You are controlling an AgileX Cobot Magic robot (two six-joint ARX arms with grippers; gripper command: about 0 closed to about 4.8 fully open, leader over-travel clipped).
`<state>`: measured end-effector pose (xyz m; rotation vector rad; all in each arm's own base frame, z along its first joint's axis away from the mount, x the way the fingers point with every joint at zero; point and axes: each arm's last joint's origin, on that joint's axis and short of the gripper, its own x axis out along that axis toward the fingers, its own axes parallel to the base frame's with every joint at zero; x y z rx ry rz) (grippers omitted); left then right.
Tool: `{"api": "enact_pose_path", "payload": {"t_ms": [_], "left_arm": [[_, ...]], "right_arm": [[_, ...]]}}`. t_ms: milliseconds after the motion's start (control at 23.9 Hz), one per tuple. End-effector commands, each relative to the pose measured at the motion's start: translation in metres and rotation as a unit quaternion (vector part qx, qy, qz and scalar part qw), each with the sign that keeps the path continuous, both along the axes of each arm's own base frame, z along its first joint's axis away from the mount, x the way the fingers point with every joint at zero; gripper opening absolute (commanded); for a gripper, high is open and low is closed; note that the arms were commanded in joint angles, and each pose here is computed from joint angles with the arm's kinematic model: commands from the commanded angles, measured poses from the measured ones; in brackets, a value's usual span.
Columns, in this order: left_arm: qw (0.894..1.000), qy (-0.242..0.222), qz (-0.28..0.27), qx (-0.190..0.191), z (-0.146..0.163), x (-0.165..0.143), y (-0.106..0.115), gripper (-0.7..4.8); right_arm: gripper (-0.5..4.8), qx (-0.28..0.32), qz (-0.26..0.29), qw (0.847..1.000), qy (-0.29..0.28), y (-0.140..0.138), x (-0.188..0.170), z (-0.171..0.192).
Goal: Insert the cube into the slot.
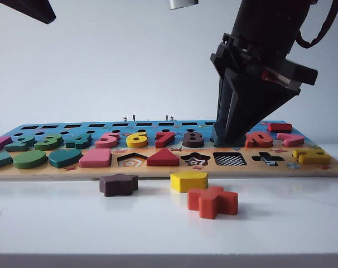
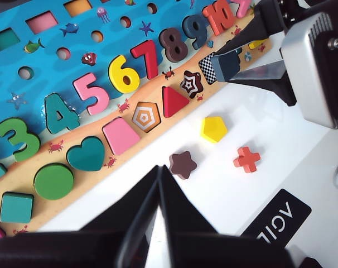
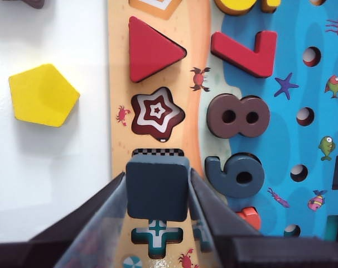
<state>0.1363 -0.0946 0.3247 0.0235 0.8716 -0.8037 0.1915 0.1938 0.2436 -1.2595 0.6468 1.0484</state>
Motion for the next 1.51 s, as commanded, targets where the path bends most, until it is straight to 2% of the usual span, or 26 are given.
{"api": "enact_pose_path", "payload": {"t_ms": [42,1507], "left_arm": [[1.000,-0.010,-0.003,-0.005,0.003,0.000,0.000,0.20],[1.000,-0.012,-0.003,-0.006,0.003,-0.001,0.000,0.20]], "right_arm": [[1.06,0.007,0.003,1.000,-0.004,0.001,0.001,0.000],[0.93,-0.003,-0.008,1.000,0.008,-0.002,0.007,-0.017]]}}
